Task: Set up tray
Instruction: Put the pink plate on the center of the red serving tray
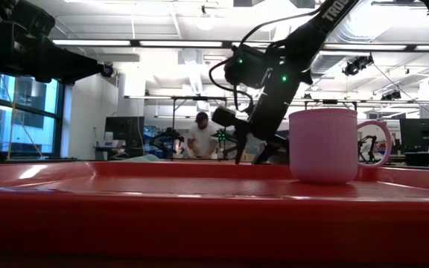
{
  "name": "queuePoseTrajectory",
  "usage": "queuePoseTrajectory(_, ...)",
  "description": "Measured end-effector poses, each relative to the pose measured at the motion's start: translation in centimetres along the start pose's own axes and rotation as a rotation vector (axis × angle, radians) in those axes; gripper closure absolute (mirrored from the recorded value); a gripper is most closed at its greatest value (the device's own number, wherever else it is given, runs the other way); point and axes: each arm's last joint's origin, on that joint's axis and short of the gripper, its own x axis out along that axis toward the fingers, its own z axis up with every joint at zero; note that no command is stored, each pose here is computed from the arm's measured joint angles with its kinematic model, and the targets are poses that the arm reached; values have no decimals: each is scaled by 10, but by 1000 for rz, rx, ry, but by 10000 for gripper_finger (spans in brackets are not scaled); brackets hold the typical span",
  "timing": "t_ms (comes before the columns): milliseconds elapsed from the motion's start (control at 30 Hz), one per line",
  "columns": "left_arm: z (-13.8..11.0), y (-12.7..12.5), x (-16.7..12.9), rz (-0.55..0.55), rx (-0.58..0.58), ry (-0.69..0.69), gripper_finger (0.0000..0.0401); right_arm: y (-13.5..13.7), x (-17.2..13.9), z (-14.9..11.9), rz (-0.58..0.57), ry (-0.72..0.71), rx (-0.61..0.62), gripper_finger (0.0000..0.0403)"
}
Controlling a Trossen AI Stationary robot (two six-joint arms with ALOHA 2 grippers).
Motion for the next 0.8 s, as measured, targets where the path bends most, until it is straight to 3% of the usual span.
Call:
queuePoseTrajectory(233, -1, 0, 0, -1, 1, 6, 208, 1, 0, 0, 16, 14, -14, 394)
queuePoseTrajectory(800, -1, 0, 0, -1, 1, 7, 208, 4, 0, 1, 39, -17, -19, 402)
